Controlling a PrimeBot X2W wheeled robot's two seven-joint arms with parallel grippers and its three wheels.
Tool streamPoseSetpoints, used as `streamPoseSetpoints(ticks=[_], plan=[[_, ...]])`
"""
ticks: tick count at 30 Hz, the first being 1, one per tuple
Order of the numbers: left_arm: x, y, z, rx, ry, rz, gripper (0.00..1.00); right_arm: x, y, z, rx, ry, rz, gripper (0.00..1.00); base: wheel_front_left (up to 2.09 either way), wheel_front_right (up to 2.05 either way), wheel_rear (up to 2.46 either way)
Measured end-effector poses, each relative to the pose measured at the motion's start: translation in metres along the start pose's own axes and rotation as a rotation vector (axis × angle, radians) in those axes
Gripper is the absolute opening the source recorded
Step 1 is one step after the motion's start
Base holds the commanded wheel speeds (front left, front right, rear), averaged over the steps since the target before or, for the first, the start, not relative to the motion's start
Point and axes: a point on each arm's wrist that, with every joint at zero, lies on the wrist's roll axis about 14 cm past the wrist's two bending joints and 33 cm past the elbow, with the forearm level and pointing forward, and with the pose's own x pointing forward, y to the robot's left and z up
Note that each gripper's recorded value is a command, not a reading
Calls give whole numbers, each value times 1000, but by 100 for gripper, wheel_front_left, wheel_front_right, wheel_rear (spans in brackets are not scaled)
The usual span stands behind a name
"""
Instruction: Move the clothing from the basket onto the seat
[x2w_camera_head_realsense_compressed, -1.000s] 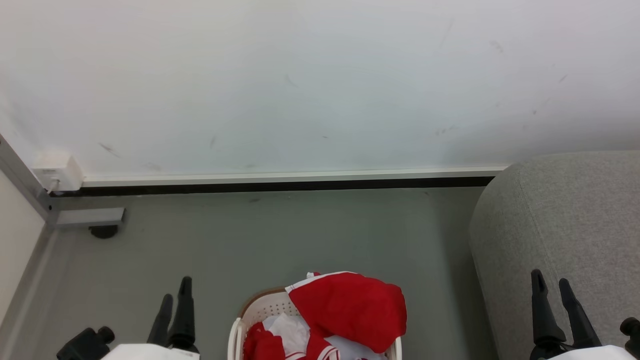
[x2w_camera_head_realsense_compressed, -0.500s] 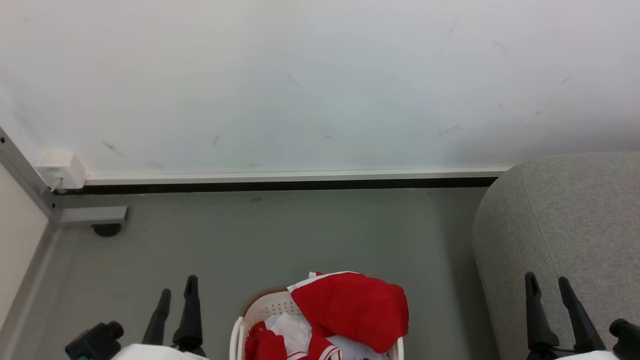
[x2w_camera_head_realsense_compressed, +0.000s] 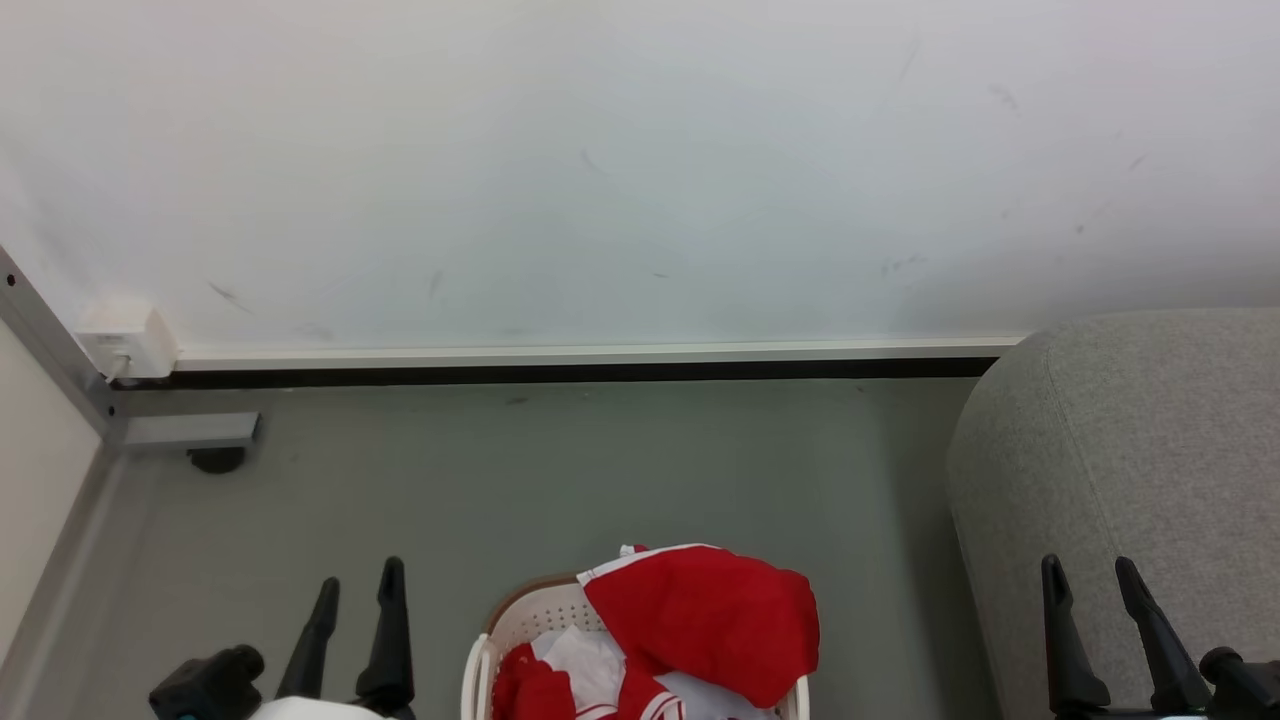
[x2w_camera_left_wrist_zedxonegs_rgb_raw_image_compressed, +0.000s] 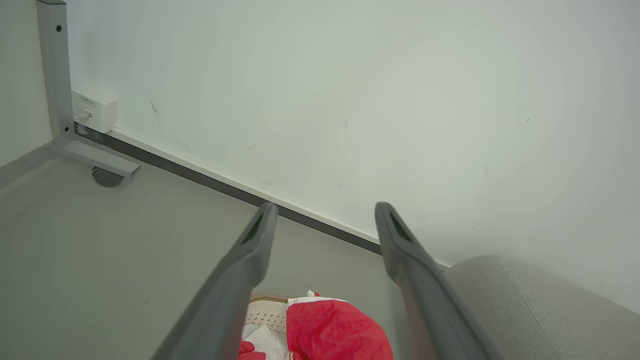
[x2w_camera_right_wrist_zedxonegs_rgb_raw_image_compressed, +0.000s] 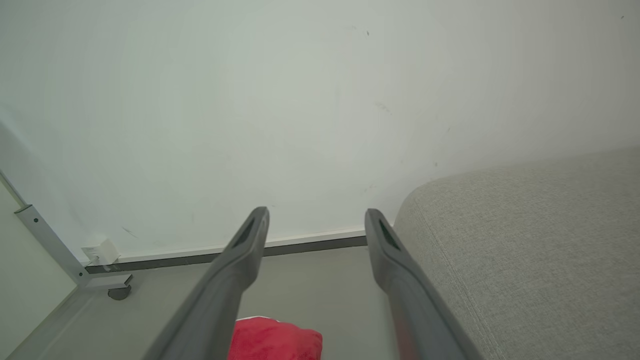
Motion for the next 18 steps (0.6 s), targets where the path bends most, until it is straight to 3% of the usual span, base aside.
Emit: streamPoseSetpoints(ticks=[18], plan=[[-3,-4,-1,161,-16,-28,100,-4,-6,-5,-106,2,-5,100,0,0,0]])
